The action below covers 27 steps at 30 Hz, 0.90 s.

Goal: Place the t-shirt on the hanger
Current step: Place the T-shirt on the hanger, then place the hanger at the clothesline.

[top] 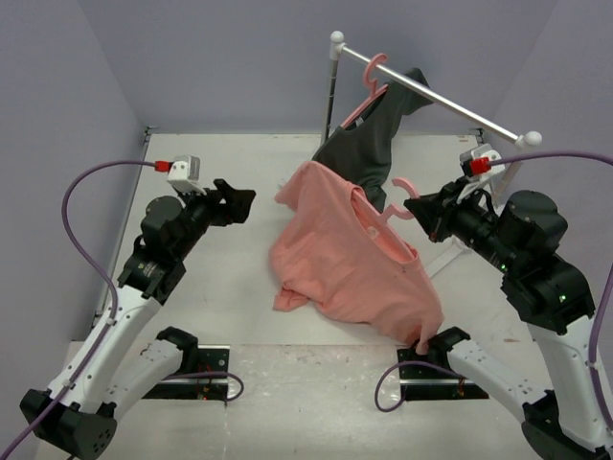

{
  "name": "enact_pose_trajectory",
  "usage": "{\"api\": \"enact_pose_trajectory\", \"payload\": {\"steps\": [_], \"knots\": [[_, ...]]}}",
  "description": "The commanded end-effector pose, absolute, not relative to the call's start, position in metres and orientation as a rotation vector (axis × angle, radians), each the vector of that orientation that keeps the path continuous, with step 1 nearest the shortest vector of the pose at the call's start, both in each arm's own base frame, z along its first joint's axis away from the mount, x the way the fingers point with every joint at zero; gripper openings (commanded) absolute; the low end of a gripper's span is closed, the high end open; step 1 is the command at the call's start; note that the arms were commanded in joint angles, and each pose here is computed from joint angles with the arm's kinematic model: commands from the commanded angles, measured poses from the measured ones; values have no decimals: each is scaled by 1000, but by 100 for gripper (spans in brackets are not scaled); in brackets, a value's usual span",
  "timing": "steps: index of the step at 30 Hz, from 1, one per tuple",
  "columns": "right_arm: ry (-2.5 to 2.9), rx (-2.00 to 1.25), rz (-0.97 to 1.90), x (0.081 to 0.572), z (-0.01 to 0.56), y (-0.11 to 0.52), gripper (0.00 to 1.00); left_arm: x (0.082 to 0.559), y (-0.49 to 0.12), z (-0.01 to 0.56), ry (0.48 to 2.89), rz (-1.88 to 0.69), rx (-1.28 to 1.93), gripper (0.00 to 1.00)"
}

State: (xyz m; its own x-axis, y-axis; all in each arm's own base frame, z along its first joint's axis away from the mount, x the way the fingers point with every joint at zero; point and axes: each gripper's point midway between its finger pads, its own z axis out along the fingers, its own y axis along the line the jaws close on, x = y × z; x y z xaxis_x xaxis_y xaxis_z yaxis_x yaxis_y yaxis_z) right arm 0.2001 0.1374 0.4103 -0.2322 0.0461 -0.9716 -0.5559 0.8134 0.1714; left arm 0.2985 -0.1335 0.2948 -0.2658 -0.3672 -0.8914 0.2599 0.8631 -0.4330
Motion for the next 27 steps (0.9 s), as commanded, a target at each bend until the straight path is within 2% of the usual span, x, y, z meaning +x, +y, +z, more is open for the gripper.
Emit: {"api": "enact_pose_trajectory", "payload": {"steps": [1, 3, 8, 12, 15, 22, 27], "knots": [[1692, -175, 473, 215, 433, 107, 0, 254, -174, 379, 1522, -814, 301, 84], [1713, -158, 446, 208, 435, 99, 0, 245, -173, 386, 1525, -808, 336, 84], [1569, -146, 504, 154, 495, 78, 0, 219, -127, 383, 1547, -582, 285, 90], [1589, -103, 458, 146, 505, 63, 0, 212, -107, 370, 1575, -488, 244, 93], [1722, -65, 320, 174, 484, 56, 0, 208, -103, 343, 1641, -455, 263, 94], [1757, 93, 134, 200, 467, 29, 0, 218, -100, 270, 1693, -436, 211, 95], [1772, 163, 11, 236, 444, 25, 0, 221, -100, 248, 1684, -459, 157, 95]]}}
